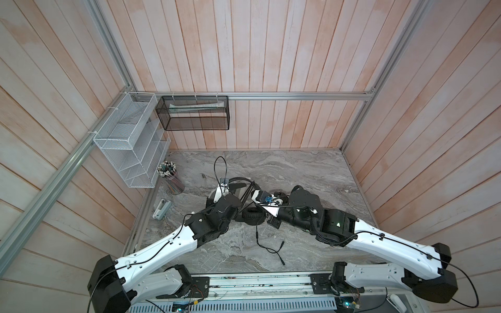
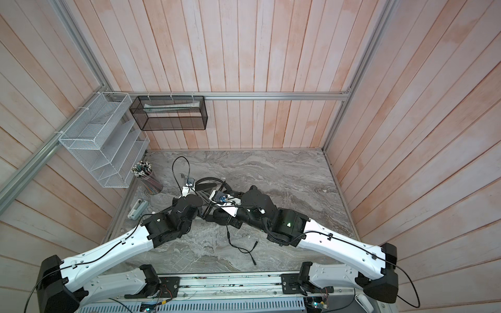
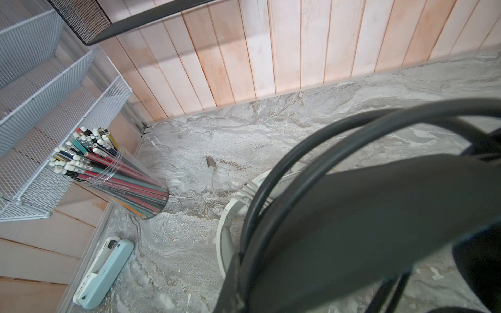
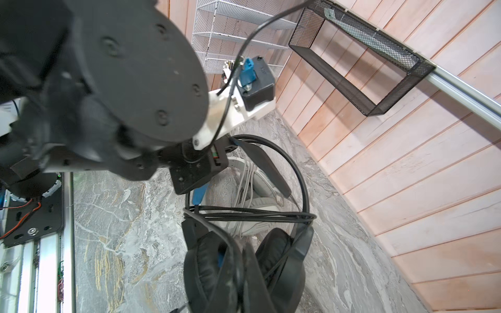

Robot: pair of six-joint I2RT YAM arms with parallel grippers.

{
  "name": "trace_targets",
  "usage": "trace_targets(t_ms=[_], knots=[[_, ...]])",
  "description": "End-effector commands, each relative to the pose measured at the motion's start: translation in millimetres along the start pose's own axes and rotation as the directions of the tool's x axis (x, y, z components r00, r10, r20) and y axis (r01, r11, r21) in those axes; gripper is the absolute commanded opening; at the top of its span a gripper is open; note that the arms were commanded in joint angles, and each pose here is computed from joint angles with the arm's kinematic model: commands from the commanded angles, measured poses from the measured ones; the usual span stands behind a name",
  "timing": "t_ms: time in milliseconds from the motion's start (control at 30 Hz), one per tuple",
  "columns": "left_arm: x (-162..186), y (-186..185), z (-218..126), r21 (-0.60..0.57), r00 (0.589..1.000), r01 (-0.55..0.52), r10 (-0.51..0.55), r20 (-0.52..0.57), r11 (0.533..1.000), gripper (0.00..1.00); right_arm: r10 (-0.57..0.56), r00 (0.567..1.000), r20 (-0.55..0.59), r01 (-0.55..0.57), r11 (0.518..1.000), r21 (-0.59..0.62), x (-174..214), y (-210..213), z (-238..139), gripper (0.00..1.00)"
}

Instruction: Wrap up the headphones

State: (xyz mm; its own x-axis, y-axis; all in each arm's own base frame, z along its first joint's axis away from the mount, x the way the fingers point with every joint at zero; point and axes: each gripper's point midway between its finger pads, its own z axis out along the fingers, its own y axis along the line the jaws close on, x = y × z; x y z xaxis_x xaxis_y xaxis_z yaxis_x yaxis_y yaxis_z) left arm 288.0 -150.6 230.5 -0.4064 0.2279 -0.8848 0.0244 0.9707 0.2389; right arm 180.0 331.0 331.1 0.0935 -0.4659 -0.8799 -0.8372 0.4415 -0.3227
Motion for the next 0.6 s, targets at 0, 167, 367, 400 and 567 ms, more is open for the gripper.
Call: trace_targets(t_ms=[0, 167, 367, 400, 567], knots=[[4.9, 10.7, -7.2, -0.067, 0.996, -0.090, 0.091, 0.016, 0.994, 0.00, 0.027, 0.992, 0.122, -0.048, 0.983, 0.177, -40.8, -43.5, -22.0, 0.00], [12.6, 17.8, -13.1, -0.084, 0.990, -0.144, 0.144, 0.001, 0.986, 0.00, 0.038, 0.993, 0.114, -0.068, 0.962, 0.266, -38.9, -61.3, -24.7, 0.00], [15.1, 26.4, -23.5, -0.125, 0.981, -0.189, 0.193, 0.016, 0.974, 0.00, 0.050, 0.996, 0.079, -0.076, 0.927, 0.368, -30.3, -79.5, -24.1, 0.00], [14.8, 27.1, -24.9, -0.123, 0.981, -0.187, 0.191, 0.020, 0.975, 0.00, 0.050, 0.996, 0.076, -0.076, 0.923, 0.377, -29.8, -81.0, -23.8, 0.00], [16.7, 23.4, -31.9, -0.106, 0.975, -0.211, 0.216, 0.045, 0.972, 0.00, 0.050, 0.997, 0.065, -0.073, 0.901, 0.428, -31.4, -93.3, -22.0, 0.00]])
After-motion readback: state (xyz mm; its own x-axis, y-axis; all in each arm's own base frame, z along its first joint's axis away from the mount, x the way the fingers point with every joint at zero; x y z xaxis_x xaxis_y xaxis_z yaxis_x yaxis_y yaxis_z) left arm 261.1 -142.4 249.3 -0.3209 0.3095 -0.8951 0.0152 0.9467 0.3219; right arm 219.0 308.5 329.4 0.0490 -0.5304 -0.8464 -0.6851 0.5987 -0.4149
